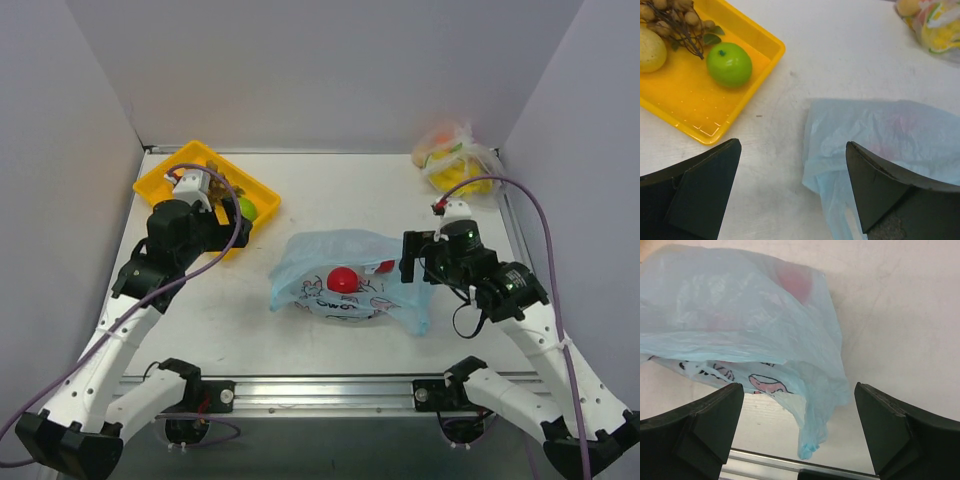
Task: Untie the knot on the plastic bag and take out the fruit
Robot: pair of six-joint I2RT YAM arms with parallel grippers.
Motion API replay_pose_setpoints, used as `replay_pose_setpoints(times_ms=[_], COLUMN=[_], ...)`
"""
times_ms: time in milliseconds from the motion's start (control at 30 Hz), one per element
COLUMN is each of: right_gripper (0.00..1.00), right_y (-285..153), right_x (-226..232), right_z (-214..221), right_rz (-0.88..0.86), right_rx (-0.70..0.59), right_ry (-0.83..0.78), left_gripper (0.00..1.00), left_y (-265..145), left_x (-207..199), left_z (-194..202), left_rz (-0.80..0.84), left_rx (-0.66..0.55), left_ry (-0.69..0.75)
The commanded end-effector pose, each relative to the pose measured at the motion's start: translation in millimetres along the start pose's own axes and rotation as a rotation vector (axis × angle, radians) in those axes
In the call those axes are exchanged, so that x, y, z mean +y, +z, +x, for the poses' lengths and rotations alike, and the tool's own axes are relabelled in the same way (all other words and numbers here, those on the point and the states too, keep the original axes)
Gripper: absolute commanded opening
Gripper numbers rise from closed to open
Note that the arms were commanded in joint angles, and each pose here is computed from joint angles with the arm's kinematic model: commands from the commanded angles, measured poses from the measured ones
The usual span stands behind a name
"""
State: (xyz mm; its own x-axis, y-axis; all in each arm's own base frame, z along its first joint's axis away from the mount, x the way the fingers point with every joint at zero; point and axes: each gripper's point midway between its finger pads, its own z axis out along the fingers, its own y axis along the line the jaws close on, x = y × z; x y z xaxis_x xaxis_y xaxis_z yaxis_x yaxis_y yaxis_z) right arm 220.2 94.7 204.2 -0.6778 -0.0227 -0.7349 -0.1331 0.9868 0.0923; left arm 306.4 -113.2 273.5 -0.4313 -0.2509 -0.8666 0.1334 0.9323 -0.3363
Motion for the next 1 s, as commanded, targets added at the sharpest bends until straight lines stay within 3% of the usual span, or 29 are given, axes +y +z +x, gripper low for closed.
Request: replay_pose_setpoints(times_ms=[0, 167, 400, 567, 733, 767, 867, 900, 967], right_gripper=[1.0, 1.0, 1.0, 0.98, 0.77, 0.64, 0.4, 0.28, 0.21], right_y=[-17, -21, -4, 25, 63, 68, 84, 90, 97], right_x=[8, 49, 95, 117, 135, 140, 156, 160, 170], right_z=[-14, -34, -44, -37, -30, -32, -36, -34, -38], right_rz=[-0.048, -0.246, -0.342, -0.369, -0.38, -0.389, -0.421, -0.426, -0.447], right_rx=[0.039, 0.093, 0.142, 0.218, 0.28, 0.269, 0.254, 0.263, 0.253], right_ry=[-0.132, -0.334, -0.626, -0.705, -0.716, -0.708, -0.675, -0.667, -0.634], left_gripper=[0.97, 0.97, 0.97, 0.97, 0.97, 0.97, 0.97, 0.97, 0.97], left_y=[-26, -48, -66, -76, -84, -85, -89, -88, -87], left_x=[-22, -56, -89, -114, -140, -143, -161, -164, -176], left_z=[23, 46, 45, 42, 49, 49, 61, 63, 73], left_rz=[0.106, 0.225, 0.297, 0.351, 0.395, 0.39, 0.426, 0.428, 0.451], left_rx=[0.079, 0.143, 0.144, 0.138, 0.149, 0.143, 0.164, 0.165, 0.176], left_ry=[0.068, 0.1, 0.118, 0.139, 0.174, 0.185, 0.233, 0.245, 0.276])
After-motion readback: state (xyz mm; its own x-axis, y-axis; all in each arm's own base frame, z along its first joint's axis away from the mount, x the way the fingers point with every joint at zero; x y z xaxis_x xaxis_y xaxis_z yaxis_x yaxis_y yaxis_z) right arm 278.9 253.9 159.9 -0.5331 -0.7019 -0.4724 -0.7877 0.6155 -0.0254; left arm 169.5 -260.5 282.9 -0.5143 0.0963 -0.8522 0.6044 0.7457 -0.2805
